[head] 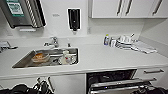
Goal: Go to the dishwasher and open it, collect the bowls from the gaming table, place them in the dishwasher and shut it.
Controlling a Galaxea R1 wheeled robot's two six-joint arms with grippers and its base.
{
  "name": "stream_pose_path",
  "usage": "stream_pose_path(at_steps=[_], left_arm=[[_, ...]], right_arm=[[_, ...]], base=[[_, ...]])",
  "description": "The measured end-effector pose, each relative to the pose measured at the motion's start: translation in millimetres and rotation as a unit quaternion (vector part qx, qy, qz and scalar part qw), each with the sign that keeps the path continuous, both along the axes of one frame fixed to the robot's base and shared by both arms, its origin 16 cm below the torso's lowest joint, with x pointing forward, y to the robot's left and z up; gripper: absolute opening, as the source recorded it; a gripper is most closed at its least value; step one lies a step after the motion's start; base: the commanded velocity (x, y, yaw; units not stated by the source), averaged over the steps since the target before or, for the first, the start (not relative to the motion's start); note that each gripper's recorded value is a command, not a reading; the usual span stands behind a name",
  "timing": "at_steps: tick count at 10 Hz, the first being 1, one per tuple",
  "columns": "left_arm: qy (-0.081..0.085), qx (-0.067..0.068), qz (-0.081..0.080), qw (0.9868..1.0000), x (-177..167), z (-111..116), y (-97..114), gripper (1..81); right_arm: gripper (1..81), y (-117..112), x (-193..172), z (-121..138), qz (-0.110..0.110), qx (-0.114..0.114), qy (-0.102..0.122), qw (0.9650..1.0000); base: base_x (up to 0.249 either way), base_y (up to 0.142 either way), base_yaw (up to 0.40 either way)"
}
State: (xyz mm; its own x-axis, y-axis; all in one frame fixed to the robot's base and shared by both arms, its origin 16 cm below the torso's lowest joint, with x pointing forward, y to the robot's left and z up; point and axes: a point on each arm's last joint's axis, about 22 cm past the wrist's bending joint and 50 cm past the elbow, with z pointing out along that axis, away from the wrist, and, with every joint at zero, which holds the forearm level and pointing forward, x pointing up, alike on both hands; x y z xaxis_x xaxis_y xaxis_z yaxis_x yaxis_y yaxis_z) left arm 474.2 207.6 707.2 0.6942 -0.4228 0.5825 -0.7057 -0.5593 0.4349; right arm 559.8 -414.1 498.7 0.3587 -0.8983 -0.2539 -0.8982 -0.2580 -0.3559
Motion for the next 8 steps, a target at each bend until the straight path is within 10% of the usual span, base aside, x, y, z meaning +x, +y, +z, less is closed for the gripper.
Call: stream_pose_path(at_steps=[8], left_arm=[[0.001,0.000,0.000,1.0000,2,-1,-1,81.1]], right_arm=[[81.1,-3,-20,-38,-0.030,0.007,-0.010,0.9995]], base=[[-0.118,0.000,0.000]])
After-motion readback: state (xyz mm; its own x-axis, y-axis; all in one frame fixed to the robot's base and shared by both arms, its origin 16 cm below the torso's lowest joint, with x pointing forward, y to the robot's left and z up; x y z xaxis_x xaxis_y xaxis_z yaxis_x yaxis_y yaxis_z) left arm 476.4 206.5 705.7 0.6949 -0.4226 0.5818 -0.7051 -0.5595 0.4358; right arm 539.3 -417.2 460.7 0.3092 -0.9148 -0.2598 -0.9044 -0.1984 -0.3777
